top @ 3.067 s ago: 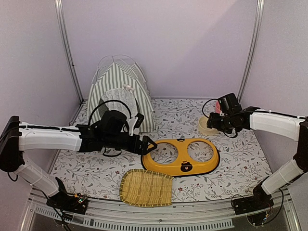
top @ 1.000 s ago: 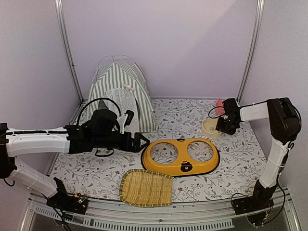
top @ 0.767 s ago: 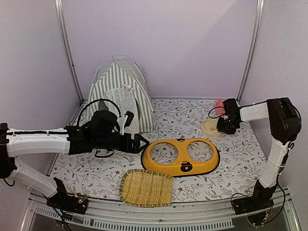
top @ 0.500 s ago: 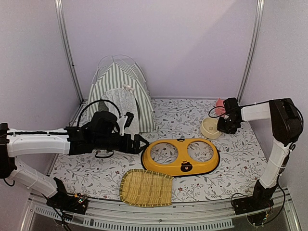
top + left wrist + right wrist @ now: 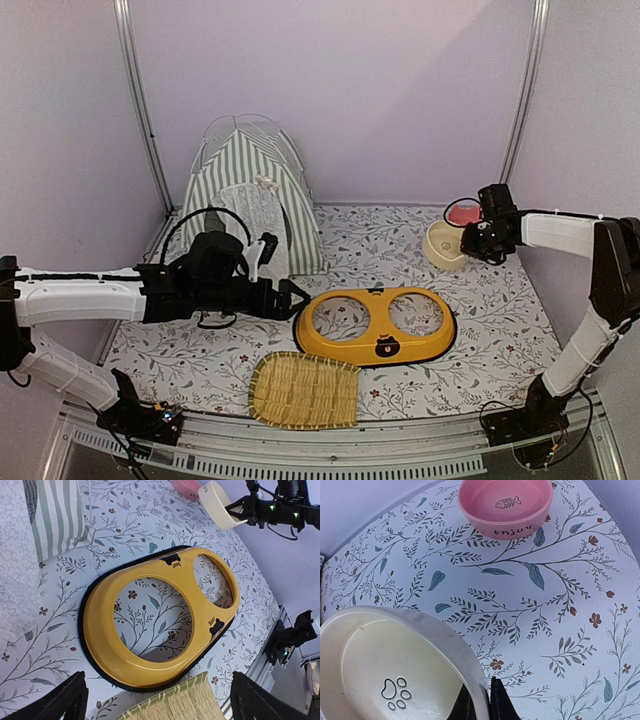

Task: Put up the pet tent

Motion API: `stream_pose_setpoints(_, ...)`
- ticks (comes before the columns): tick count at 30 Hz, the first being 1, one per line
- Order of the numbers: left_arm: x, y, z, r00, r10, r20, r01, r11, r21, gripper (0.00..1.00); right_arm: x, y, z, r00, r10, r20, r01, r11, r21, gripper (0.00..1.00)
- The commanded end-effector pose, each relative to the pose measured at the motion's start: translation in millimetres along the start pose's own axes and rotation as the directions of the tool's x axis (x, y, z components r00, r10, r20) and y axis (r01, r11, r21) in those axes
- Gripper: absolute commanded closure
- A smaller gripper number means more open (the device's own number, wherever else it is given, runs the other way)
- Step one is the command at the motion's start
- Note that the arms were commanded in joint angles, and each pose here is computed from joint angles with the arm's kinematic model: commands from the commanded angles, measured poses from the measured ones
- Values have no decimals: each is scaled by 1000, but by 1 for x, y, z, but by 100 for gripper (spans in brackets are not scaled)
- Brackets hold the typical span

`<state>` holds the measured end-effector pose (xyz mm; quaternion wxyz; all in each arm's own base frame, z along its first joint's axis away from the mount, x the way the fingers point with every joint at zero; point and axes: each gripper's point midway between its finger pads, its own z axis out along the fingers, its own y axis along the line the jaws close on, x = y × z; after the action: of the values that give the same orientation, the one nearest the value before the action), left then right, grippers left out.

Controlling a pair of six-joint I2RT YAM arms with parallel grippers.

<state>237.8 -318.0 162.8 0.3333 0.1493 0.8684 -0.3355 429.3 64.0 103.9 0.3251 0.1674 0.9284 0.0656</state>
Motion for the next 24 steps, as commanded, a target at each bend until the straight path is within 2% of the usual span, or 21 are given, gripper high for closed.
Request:
stream_pose_setpoints(1, -8, 1, -2, 999, -5, 39, 5, 1000, 3, 1, -36, 28, -41, 993, 5, 115, 8, 994, -112, 100)
stream_pose_setpoints(9, -14, 1, 1, 998, 3, 57, -3, 1000, -1, 1, -4, 80, -76, 988, -102, 114, 124, 970, -208, 100)
stream_pose_setpoints(24, -13, 9, 7, 999, 2, 49, -1, 1000, -13, 1, 125, 172, -95, 943, -333, -7, 308, 880, -362, 100)
